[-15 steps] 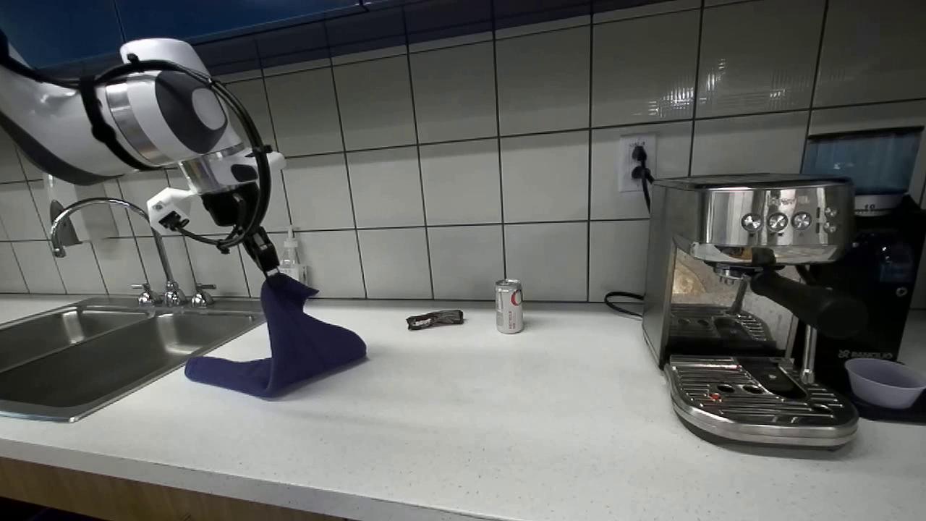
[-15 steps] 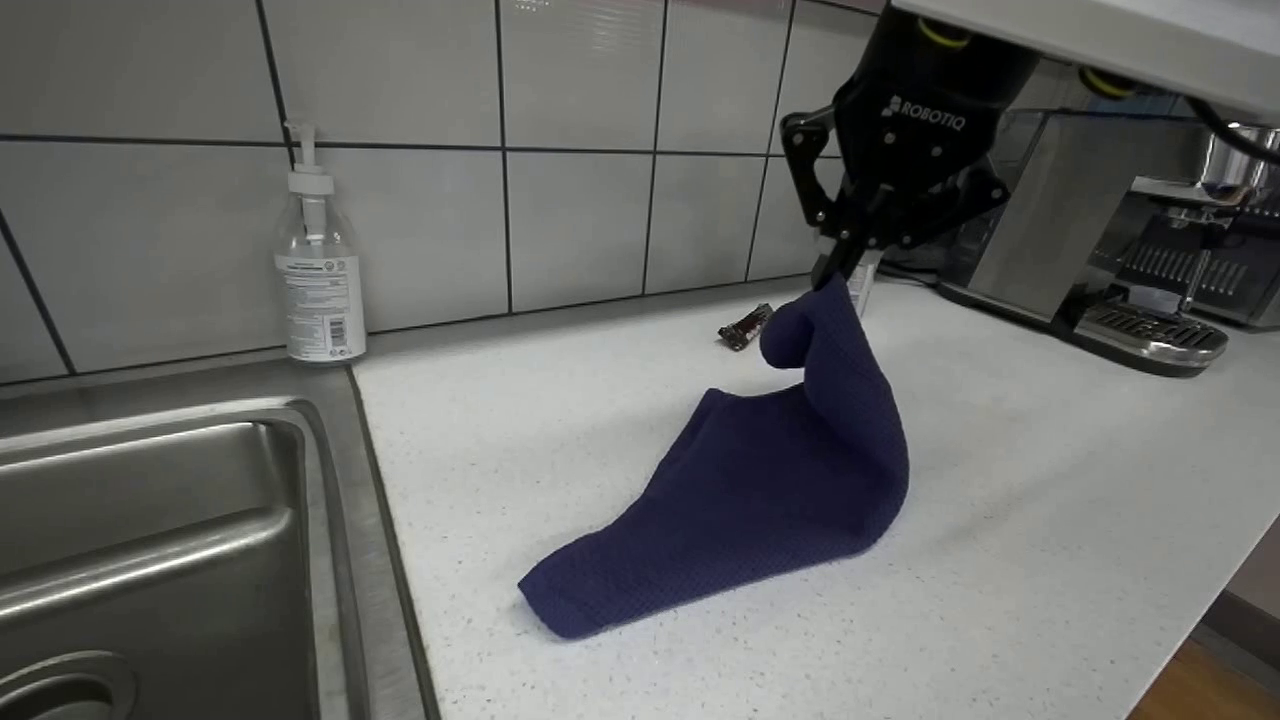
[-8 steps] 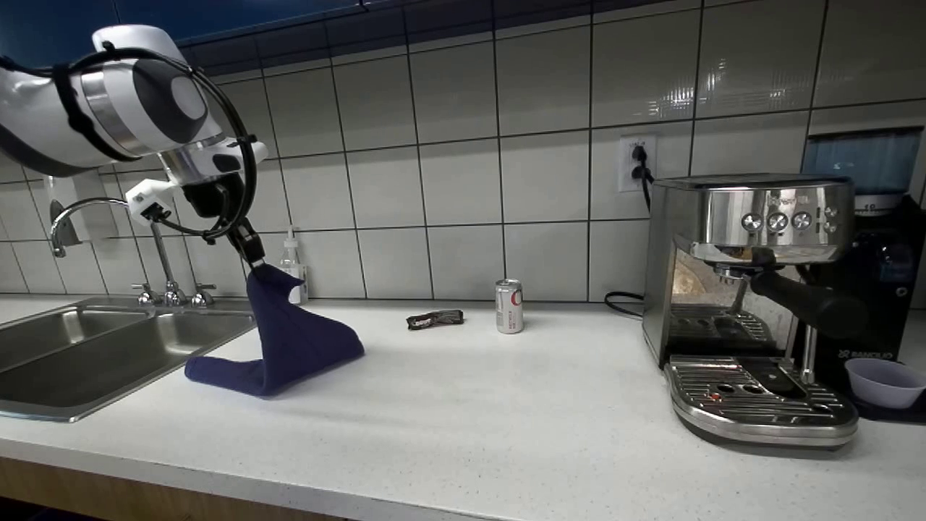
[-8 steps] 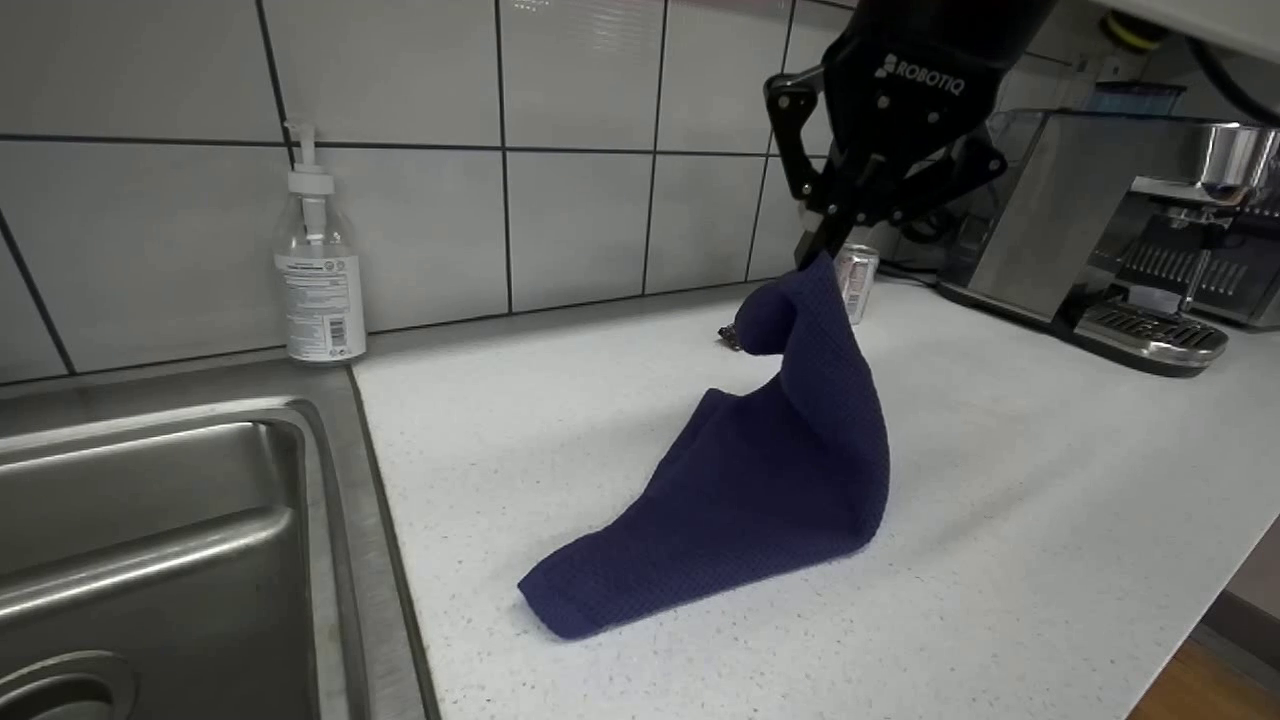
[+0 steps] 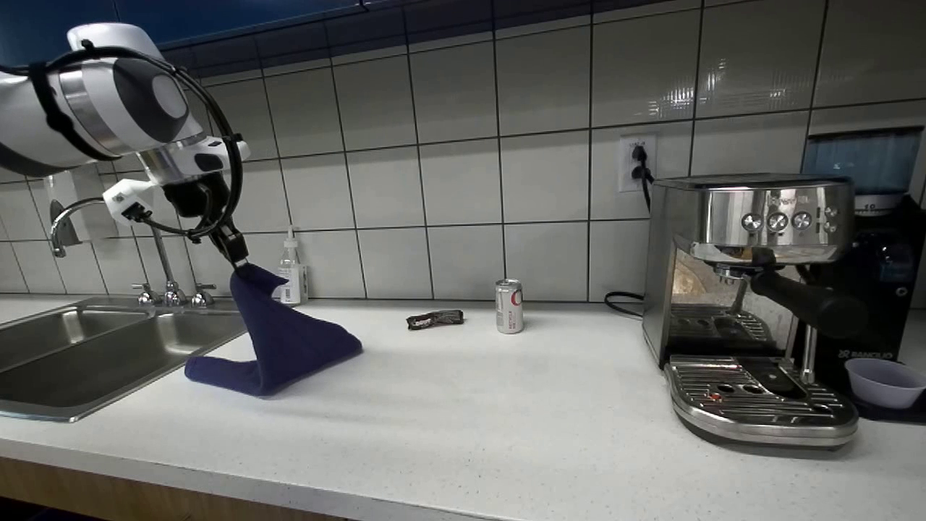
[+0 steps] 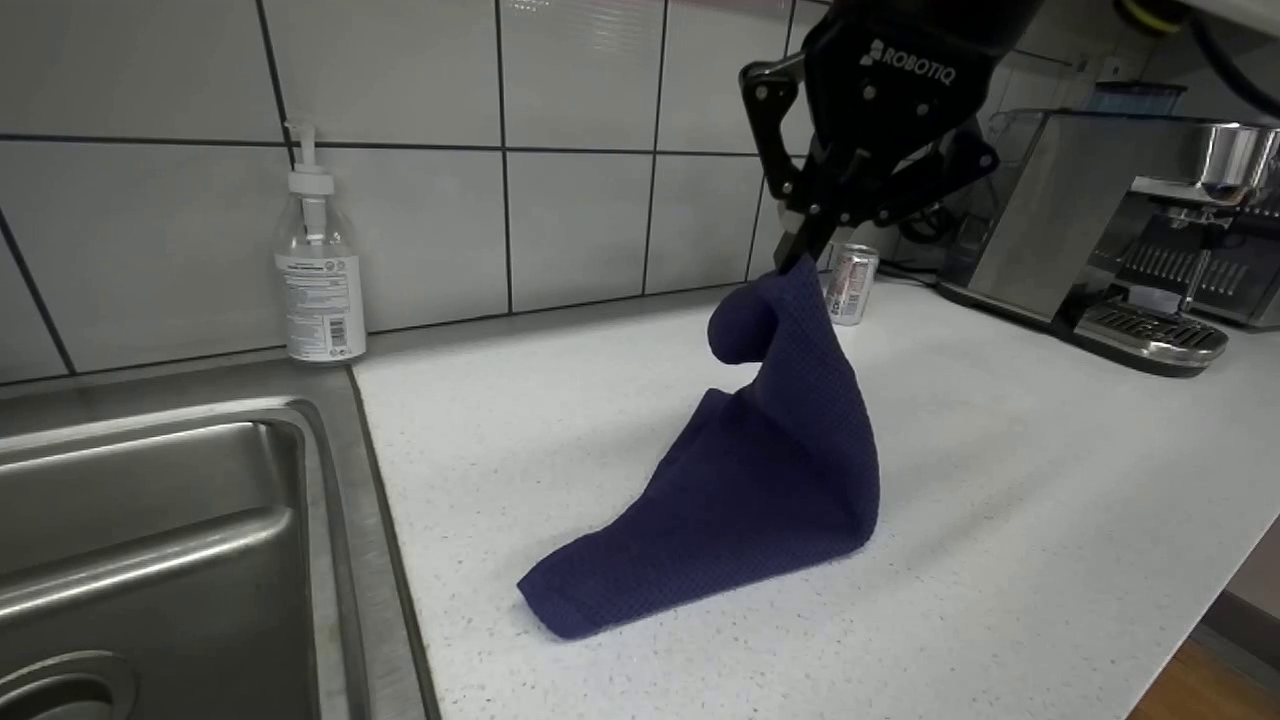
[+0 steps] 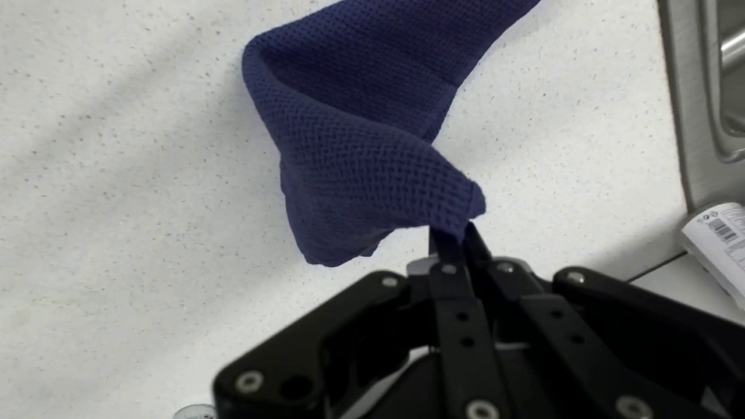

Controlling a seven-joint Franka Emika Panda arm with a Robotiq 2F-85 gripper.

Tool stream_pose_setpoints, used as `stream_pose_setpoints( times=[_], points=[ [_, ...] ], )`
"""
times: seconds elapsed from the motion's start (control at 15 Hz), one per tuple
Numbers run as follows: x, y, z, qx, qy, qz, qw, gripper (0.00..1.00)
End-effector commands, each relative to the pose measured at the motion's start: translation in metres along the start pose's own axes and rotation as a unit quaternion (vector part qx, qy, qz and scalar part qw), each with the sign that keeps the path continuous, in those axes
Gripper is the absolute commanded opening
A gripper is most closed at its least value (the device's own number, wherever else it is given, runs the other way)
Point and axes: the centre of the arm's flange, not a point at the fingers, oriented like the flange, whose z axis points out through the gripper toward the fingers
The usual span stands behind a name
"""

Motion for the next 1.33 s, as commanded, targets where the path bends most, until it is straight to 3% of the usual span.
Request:
stream_pose_setpoints(
  times=[0.0, 1.27],
  points=[
    [-0.013, -0.011, -0.008, 0.001, -0.002, -0.012, 0.9999, 0.01],
    [-0.067, -0.032, 0.022, -0.024, -0.047, -0.074, 0.9959, 0.01]
  ],
)
